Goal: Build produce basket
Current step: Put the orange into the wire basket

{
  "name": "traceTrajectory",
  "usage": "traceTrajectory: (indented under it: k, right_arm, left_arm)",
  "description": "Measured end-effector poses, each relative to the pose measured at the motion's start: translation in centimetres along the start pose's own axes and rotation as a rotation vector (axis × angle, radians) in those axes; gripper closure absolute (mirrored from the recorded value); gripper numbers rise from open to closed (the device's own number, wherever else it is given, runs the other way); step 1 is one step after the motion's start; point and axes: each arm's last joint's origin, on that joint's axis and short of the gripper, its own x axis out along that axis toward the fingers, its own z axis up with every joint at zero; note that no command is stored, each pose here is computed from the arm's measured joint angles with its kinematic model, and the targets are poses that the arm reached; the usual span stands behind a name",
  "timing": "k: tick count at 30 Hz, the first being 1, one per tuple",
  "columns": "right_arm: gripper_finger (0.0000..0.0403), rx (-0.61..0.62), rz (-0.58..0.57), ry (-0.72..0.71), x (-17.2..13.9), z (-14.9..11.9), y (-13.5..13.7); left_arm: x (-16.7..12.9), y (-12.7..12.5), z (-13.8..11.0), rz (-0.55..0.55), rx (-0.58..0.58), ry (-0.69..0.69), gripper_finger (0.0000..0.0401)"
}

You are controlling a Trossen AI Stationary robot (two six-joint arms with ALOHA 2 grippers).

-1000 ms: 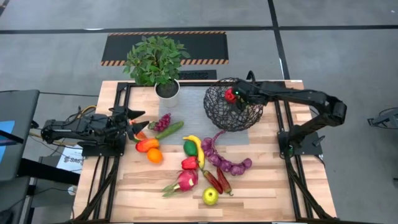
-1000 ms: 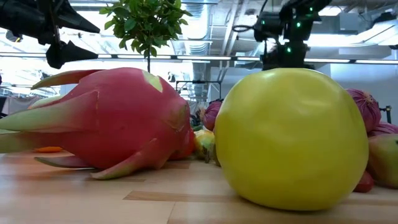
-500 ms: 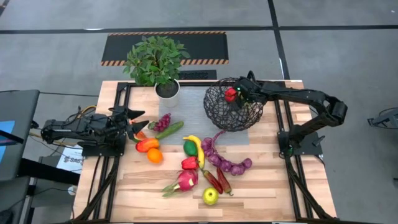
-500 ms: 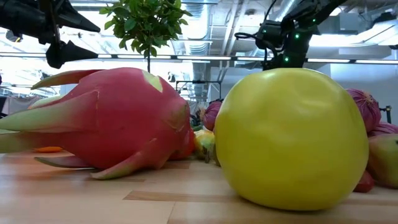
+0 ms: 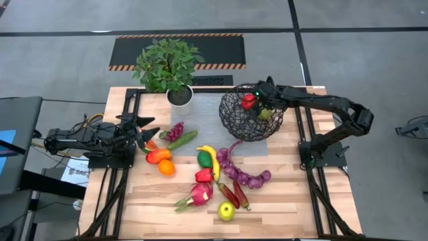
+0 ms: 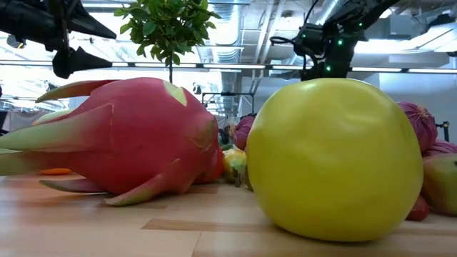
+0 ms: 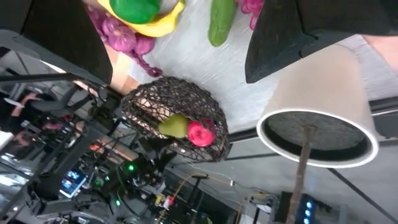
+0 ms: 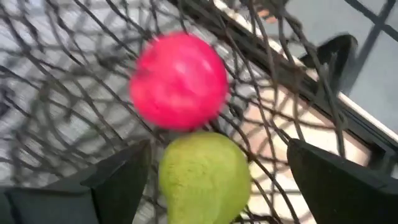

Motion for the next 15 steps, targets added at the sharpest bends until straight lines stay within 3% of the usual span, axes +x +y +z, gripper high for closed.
traceTrajectory:
  k: [4, 9, 15]
  right_arm:
    - [0.0018, 0.062, 0.228, -0.088, -2.1, 2.0, 2.1]
    - [0.0018, 0.004, 0.499, -0.260, -6.8, 3.4, 7.0]
    - [0.0018, -0.147, 0.570, -0.354, -10.3, 2.5, 14.6]
  left_arm:
    - [0.0, -0.2, -0.1, -0.053, -0.002, 0.032, 0.0046]
    - [0.0, -0.3, -0.2, -0.101, -0.002, 0.061, 0.0046]
    - [0.0, -0.4, -0.1, -0.120, -0.025, 0.061, 0.0046]
